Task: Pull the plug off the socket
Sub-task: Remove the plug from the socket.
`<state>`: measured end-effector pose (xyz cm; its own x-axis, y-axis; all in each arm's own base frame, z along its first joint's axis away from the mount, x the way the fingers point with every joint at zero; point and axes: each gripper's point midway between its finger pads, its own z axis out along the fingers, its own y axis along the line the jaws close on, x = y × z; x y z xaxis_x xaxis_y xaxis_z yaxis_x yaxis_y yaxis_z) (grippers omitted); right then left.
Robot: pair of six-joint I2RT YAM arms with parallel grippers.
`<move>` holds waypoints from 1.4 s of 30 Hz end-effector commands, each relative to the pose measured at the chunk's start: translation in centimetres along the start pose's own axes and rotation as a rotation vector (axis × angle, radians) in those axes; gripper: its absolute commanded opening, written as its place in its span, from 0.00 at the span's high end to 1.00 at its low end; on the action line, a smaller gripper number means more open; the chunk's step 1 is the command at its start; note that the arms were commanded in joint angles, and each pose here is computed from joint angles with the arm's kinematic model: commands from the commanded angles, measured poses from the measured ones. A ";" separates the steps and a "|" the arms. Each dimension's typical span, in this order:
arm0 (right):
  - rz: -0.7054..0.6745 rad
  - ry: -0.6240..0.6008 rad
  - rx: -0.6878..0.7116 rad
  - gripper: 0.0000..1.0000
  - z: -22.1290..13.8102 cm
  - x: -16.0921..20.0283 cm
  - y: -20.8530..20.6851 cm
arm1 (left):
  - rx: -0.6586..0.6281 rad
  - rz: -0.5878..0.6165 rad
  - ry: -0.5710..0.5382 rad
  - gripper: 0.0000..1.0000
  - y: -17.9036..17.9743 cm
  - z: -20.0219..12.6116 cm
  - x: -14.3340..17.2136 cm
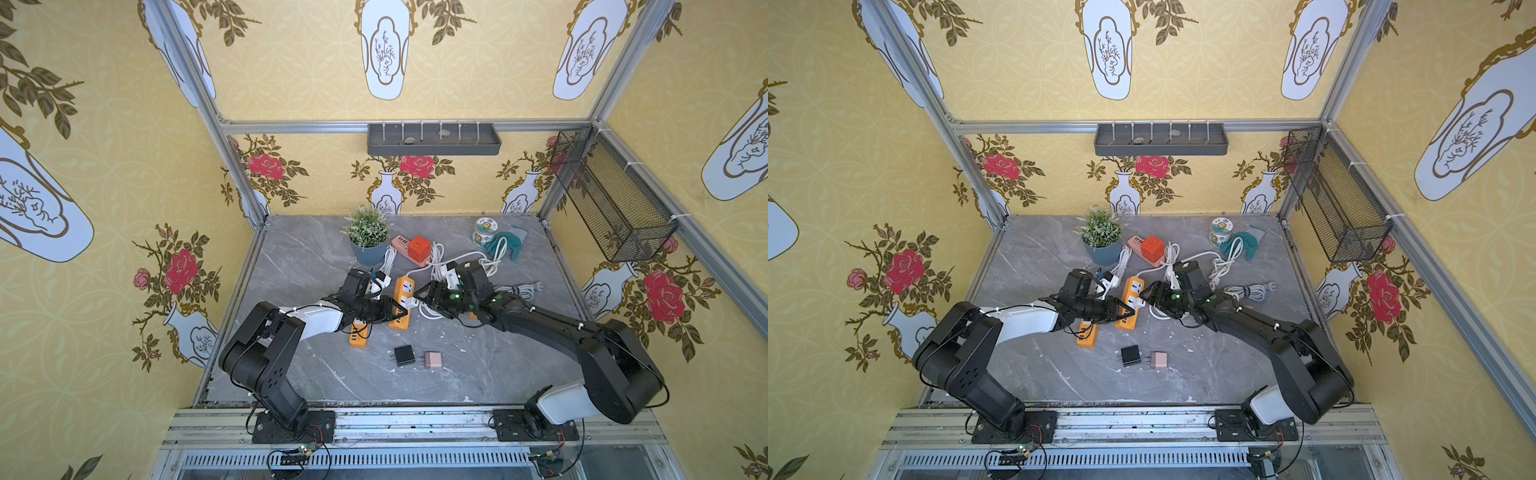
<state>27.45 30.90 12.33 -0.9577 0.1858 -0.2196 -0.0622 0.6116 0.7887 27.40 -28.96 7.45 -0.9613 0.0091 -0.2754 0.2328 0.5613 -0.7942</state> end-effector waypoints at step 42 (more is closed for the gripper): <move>-0.046 0.012 0.075 0.82 -0.6 0.4 2.3 | -0.125 -0.075 0.049 0.88 3.3 0.8 0.6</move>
<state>25.84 32.68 13.19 -0.9777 0.1173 -0.1740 -0.0514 0.6702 0.7404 27.70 -26.51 3.17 -0.9837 -0.0191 -0.1788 0.1095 0.7253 -0.6797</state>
